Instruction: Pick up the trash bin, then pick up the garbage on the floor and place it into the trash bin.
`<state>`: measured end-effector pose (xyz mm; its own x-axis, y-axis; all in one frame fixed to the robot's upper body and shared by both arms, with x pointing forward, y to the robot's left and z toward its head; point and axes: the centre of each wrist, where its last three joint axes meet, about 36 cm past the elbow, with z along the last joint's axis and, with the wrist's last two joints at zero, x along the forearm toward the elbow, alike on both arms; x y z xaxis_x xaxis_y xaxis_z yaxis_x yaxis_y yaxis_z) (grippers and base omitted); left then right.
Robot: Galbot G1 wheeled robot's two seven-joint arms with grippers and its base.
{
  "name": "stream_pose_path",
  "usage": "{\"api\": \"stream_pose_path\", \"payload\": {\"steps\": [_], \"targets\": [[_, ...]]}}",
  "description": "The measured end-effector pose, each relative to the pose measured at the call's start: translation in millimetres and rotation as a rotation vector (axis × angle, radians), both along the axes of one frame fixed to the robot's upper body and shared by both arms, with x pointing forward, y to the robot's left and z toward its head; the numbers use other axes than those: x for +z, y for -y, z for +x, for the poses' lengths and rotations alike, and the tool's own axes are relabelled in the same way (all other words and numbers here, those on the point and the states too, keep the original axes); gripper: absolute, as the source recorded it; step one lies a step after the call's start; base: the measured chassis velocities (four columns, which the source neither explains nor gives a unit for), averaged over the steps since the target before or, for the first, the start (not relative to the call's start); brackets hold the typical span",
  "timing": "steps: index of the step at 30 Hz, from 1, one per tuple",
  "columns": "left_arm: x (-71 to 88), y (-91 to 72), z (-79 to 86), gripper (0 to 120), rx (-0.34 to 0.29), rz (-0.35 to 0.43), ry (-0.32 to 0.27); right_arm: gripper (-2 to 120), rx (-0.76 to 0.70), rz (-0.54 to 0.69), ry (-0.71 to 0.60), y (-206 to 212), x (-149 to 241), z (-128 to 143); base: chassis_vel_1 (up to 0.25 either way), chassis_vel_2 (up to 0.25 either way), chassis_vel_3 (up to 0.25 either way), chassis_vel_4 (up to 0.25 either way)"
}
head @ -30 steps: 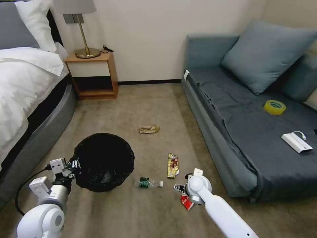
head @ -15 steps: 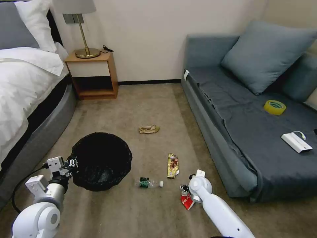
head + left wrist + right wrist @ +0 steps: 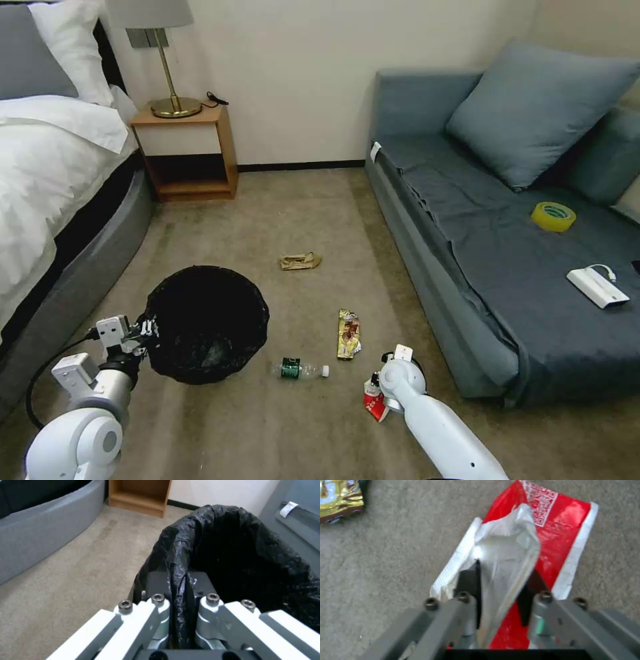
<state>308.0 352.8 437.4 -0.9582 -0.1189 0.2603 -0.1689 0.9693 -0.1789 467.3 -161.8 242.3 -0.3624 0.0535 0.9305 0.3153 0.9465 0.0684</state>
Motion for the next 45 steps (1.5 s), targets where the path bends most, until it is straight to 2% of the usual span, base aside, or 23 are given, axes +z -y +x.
{"api": "stream_pose_path", "payload": {"steps": [2,5,12,18,20,21,23,24,28,29,32,33,37,39,41,45], "targets": [[-0.7,-0.8,-0.7,5,0.002,-0.007,-0.002,4,0.005,0.003,0.014,-1.6,1.1,-1.3,0.000,0.000,0.000,0.000],[-2.0,-1.2,-1.5,5,0.004,-0.013,-0.006,0,0.008,0.007,0.032,-3.1,4.1,-2.5,0.000,0.000,0.000,0.000],[-7.9,-1.1,-3.3,5,0.014,-0.025,-0.022,0,0.015,0.017,0.095,-1.4,18.9,-7.2,0.000,0.000,0.000,0.000],[-13.2,2.5,-7.8,5,0.019,-0.047,-0.039,0,0.037,0.032,0.178,1.7,50.3,-16.9,0.000,0.000,0.000,0.000],[-13.7,4.4,-10.0,5,0.015,-0.059,-0.049,0,0.075,0.057,0.265,-0.1,82.9,-25.5,0.000,0.000,0.000,0.000],[-13.7,4.4,-10.0,5,0.015,-0.059,-0.049,0,0.075,0.057,0.265,-0.1,82.9,-25.5,0.000,0.000,0.000,0.000],[-13.7,6.9,-11.5,5,0.009,-0.067,-0.057,0,0.124,0.075,0.358,-1.8,114.7,-34.9,0.000,0.000,0.000,0.000],[-13.7,6.9,-11.5,5,0.009,-0.067,-0.057,0,0.124,0.075,0.358,-1.8,114.7,-34.9,0.000,0.000,0.000,0.000],[-15.0,13.7,-14.5,5,-0.004,-0.079,-0.076,0,0.268,0.139,0.569,-6.1,184.9,-58.0,0.000,0.000,0.000,0.000],[-15.0,13.7,-14.5,5,-0.004,-0.079,-0.076,0,0.268,0.139,0.569,-6.1,184.9,-58.0,0.000,0.000,0.000,0.000],[-17.5,19.2,-16.0,5,-0.024,-0.089,-0.092,0,0.398,0.240,0.740,-11.9,227.8,-71.6,0.000,0.000,0.000,0.000],[-17.5,19.2,-16.0,5,-0.024,-0.089,-0.092,0,0.398,0.240,0.740,-11.9,227.8,-71.6,0.000,0.000,0.000,0.000],[-20.7,27.1,-16.9,5,-0.063,-0.109,-0.106,0,0.595,0.374,0.910,-25.1,262.9,-91.3,0.000,0.000,0.000,0.000],[-20.7,27.4,-16.9,5,-0.065,-0.110,-0.107,0,0.604,0.378,0.915,-25.8,264.0,-92.0,0.000,0.000,0.000,0.000],[-20.3,32.3,-16.5,5,-0.097,-0.128,-0.108,0,0.714,0.438,0.957,-36.8,274.4,-103.1,0.000,0.000,0.000,0.000],[-17.6,37.0,-17.2,5,-0.119,-0.139,-0.106,0,0.806,0.477,0.921,-49.4,273.1,-117.5,0.000,0.000,0.000,0.000]]}}
